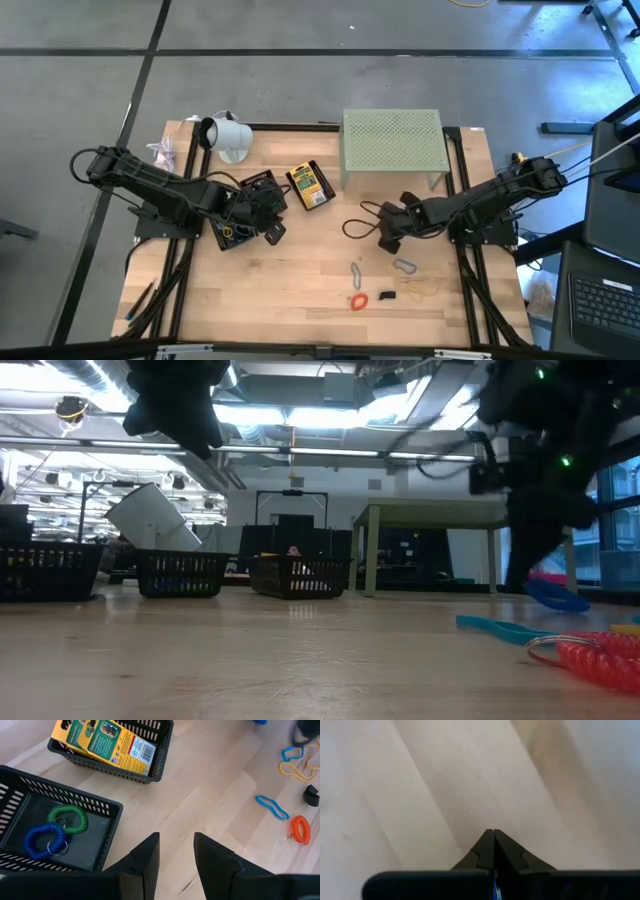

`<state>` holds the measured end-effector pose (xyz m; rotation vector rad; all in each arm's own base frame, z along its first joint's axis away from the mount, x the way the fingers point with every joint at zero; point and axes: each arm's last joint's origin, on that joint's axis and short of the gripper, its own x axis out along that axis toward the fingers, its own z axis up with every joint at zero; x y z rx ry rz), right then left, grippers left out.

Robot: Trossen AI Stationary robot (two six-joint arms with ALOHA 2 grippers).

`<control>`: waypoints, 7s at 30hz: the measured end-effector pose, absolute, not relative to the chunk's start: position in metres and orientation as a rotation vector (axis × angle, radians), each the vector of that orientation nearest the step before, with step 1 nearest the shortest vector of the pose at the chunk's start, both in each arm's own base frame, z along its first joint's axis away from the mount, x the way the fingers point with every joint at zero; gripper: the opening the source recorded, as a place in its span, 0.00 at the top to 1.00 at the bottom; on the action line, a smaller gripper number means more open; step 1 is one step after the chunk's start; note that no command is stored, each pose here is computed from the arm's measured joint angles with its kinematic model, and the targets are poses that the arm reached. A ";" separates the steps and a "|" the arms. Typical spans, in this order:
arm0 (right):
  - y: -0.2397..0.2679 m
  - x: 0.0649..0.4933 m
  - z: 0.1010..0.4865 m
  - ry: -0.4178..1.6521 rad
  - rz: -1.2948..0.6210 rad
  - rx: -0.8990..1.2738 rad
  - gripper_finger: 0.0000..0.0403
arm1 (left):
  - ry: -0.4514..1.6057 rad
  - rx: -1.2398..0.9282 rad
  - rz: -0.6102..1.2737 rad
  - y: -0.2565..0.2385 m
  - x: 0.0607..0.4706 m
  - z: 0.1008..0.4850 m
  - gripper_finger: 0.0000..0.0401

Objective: Pick & Place Office Desk Supplies
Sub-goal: Put the blue spring keychain into the middle black basket, then put the blue rubber band into the left black basket

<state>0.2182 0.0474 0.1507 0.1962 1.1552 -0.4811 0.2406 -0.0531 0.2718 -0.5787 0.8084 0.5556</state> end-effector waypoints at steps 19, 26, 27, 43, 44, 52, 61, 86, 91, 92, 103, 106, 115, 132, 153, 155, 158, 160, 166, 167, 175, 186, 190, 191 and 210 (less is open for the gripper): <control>0.056 0.273 0.231 0.799 -0.390 -0.075 1.00 | 0.684 -0.202 0.390 -0.072 0.265 0.271 0.69; 0.061 0.285 0.249 0.702 -0.279 -0.120 1.00 | 0.527 -0.061 0.242 -0.091 0.300 0.264 0.56; 0.062 0.287 0.251 0.680 -0.254 -0.116 1.00 | 0.510 -0.038 0.240 -0.092 0.304 0.262 0.54; 0.071 0.301 0.271 0.465 -0.051 -0.075 1.00 | 0.397 0.245 0.344 -0.102 0.346 0.224 0.46; 0.071 0.301 0.271 0.462 -0.042 -0.072 1.00 | 0.396 0.254 0.363 -0.102 0.347 0.222 0.46; 0.072 0.301 0.272 0.445 -0.040 -0.067 1.00 | 0.337 0.209 0.383 -0.102 0.353 0.222 0.46; 0.072 0.303 0.275 0.410 -0.039 -0.058 1.00 | 0.277 0.090 0.305 -0.097 0.358 0.227 0.48; 0.073 0.302 0.274 0.428 0.003 -0.048 0.86 | 0.260 0.071 0.334 -0.093 0.360 0.229 0.95; 0.073 0.301 0.275 0.429 -0.001 -0.056 0.67 | 0.260 0.070 0.334 -0.093 0.360 0.229 0.95; 0.072 0.298 0.277 0.433 0.000 -0.068 0.63 | 0.260 0.070 0.334 -0.093 0.360 0.229 0.95; 0.057 0.243 0.316 0.462 -0.024 0.030 0.41 | 0.269 0.093 0.350 -0.093 0.358 0.230 0.95; 0.059 0.238 0.314 0.503 -0.022 0.039 0.41 | 0.234 0.143 0.387 -0.091 0.358 0.236 0.95; 0.078 0.238 0.302 0.561 -0.037 -0.027 0.49 | 0.152 0.224 0.418 -0.089 0.354 0.258 0.93; 0.090 0.232 0.265 0.768 -0.320 -0.170 0.58 | 0.619 -0.077 0.601 -0.039 0.306 0.244 0.93; 0.081 0.216 0.214 0.894 -0.539 -0.127 0.58 | 1.206 -0.383 0.778 0.021 0.267 0.208 0.92; 0.080 0.213 0.208 0.915 -0.541 -0.098 0.58 | 1.208 -0.382 0.777 0.021 0.267 0.208 0.89; 0.079 0.209 0.198 0.949 -0.527 -0.050 0.58 | 1.211 -0.375 0.767 0.021 0.266 0.209 0.84; 0.079 0.206 0.192 0.978 -0.513 -0.006 0.58 | 1.214 -0.378 0.762 0.021 0.266 0.209 0.80; 0.079 0.195 0.170 1.105 -0.443 0.134 0.58 | 1.215 -0.379 0.761 0.021 0.266 0.209 0.71; 0.080 0.193 0.167 1.129 -0.423 0.159 0.58 | 1.215 -0.379 0.761 0.021 0.266 0.209 0.70; 0.092 0.181 0.139 1.233 -0.075 0.227 0.58 | 1.224 -0.405 0.736 0.019 0.267 0.209 0.67; 0.109 0.173 0.137 1.204 0.096 0.035 0.58 | 1.222 -0.435 0.726 0.018 0.267 0.209 0.66; 0.109 0.173 0.137 1.172 0.055 -0.004 0.58 | 1.220 -0.441 0.731 0.018 0.267 0.209 0.67; 0.109 0.173 0.137 1.167 0.048 -0.009 0.58 | 1.220 -0.441 0.732 0.018 0.267 0.209 0.67; 0.119 0.176 0.119 1.201 0.042 -0.070 0.61 | 1.224 -0.507 0.716 0.015 0.268 0.209 0.67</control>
